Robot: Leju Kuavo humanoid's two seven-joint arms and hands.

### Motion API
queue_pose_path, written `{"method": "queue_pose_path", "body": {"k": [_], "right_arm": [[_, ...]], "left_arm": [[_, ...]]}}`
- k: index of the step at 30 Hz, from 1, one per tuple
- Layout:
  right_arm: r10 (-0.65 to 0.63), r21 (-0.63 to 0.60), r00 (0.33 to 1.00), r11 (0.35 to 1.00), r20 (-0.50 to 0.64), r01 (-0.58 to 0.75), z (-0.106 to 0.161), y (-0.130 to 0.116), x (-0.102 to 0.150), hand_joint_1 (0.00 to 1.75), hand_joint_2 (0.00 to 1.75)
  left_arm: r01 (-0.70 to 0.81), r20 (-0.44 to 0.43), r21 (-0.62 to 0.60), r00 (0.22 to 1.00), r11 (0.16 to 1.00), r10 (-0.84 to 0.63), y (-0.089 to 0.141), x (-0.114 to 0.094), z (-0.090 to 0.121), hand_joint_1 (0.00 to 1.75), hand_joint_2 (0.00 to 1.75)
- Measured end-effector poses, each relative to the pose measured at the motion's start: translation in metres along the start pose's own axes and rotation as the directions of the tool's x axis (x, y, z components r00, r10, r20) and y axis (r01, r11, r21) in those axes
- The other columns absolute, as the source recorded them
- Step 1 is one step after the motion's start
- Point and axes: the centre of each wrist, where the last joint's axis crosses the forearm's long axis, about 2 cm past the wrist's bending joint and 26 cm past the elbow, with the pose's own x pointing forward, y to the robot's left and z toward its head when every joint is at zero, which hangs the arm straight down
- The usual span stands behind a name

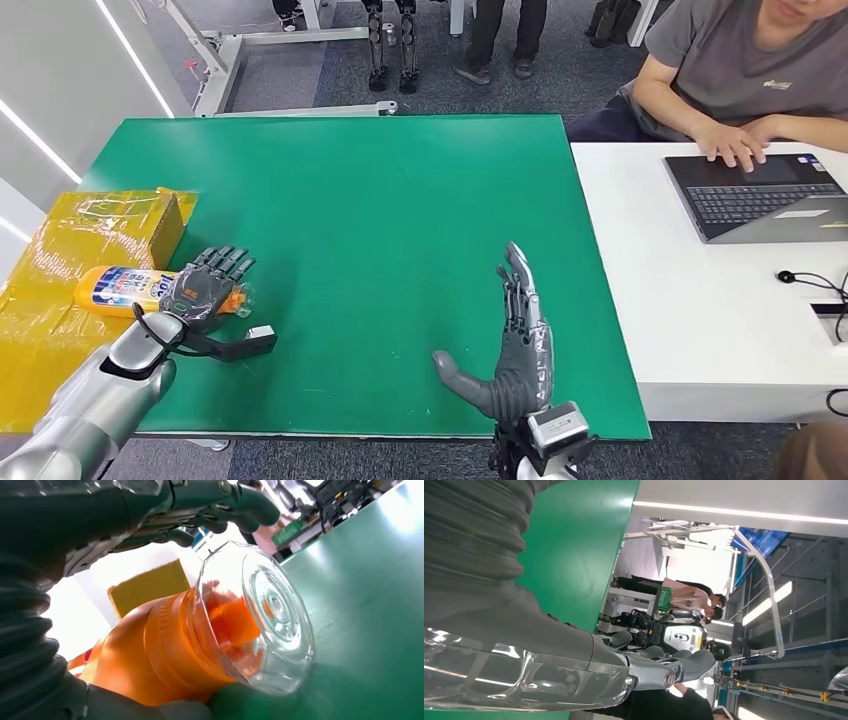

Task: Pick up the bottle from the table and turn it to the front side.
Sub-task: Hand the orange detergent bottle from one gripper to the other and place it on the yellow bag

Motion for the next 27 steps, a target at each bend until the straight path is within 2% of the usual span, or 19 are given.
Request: {"method": "queue_pose_path", "body": {"k": [6,13,21,27], "right_arm": [[0.005,-0.005,1.000,1.000,-0.005,-0.005,0.001,-0.001,0.000,0.00,1.75],[0.035,-0.028,0.999,0.999,-0.010,-0.036,0.000,-0.006,-0.001,0.00,1.75],[0.061,-0.054,0.998,0.997,-0.017,-0.062,-0.002,-0.009,-0.002,0.00,1.75],[0.074,-0.054,0.997,0.996,-0.020,-0.075,-0.001,-0.011,-0.002,0.00,1.75]], "left_arm": [[-0.081,-0.003,0.055,0.997,0.995,0.081,0.001,0.001,0.006,0.00,1.75],[-0.195,0.022,0.235,0.981,0.952,0.195,0.015,0.005,0.013,0.00,1.75],[-0.204,0.068,0.351,0.979,0.914,0.193,0.036,0.007,0.015,0.00,1.75],[-0.205,0.104,0.446,0.979,0.871,0.177,0.053,0.001,0.017,0.00,1.75]]}}
